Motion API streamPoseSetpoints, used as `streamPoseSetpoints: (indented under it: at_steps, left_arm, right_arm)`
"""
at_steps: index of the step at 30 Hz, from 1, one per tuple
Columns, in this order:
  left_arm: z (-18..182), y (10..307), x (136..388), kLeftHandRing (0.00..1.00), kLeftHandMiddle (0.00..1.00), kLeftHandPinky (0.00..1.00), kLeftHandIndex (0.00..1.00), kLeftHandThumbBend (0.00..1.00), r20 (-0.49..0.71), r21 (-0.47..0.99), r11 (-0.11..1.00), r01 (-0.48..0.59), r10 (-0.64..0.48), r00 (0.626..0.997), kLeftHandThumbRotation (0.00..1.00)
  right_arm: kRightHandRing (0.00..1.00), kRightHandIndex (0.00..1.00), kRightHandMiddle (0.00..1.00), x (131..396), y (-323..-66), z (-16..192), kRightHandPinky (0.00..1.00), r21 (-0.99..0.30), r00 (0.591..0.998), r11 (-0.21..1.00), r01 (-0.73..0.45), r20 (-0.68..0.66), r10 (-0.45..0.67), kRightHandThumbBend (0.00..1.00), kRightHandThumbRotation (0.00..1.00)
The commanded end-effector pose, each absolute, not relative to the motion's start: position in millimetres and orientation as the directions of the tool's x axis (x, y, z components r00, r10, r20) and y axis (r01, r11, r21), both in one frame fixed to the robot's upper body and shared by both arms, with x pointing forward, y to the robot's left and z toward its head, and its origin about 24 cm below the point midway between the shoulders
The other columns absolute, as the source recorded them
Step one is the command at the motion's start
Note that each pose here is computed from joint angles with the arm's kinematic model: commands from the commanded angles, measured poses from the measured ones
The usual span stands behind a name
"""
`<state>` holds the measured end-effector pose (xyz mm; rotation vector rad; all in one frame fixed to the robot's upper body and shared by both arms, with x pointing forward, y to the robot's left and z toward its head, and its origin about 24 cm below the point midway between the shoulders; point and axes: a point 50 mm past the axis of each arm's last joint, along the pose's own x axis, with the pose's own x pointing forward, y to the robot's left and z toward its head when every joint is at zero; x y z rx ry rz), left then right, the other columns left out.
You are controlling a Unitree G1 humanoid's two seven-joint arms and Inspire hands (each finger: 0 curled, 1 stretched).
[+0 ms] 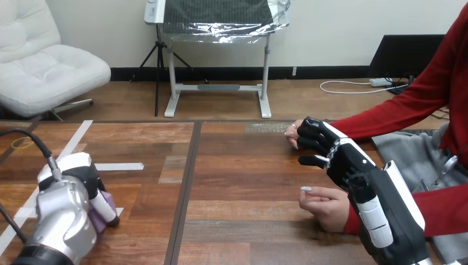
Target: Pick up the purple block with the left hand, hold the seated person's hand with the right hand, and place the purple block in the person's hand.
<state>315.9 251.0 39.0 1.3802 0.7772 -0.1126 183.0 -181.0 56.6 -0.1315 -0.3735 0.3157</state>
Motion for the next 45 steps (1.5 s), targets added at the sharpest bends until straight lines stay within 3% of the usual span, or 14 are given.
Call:
streamPoseSetpoints:
  at_steps: [1, 12, 23, 41, 45]
  left_arm:
    - [50, 253, 322, 0.30, 0.43, 0.20, 0.57, 0.67, -0.483, 0.876, 0.220, 0.430, 0.387, 0.786, 0.00]
    - [52, 253, 322, 0.33, 0.46, 0.22, 0.57, 0.70, -0.452, 0.892, 0.218, 0.397, 0.384, 0.805, 0.00]
    - [57, 251, 322, 0.33, 0.43, 0.22, 0.46, 0.80, -0.425, 0.905, 0.193, 0.380, 0.366, 0.828, 0.00]
    - [80, 240, 316, 0.48, 0.51, 0.38, 0.44, 0.83, -0.370, 0.903, 0.322, 0.284, 0.249, 0.895, 0.00]
    - [88, 235, 313, 0.49, 0.53, 0.39, 0.45, 0.84, -0.336, 0.899, 0.362, 0.245, 0.215, 0.917, 0.00]
  right_arm:
    - [0.87, 0.87, 0.88, 195, -180, 74, 0.79, -0.204, 0.840, 0.941, -0.270, 0.428, 0.334, 0.79, 1.00]
    - [0.87, 0.87, 0.88, 196, -181, 73, 0.79, -0.210, 0.842, 0.940, -0.270, 0.422, 0.336, 0.80, 1.00]
    - [0.87, 0.87, 0.88, 201, -184, 71, 0.80, -0.228, 0.850, 0.937, -0.266, 0.403, 0.339, 0.82, 1.00]
    - [0.85, 0.86, 0.86, 232, -208, 73, 0.78, -0.352, 0.883, 0.919, -0.177, 0.357, 0.306, 0.86, 1.00]
    - [0.85, 0.86, 0.87, 242, -219, 78, 0.78, -0.429, 0.888, 0.892, -0.143, 0.342, 0.307, 0.85, 1.00]
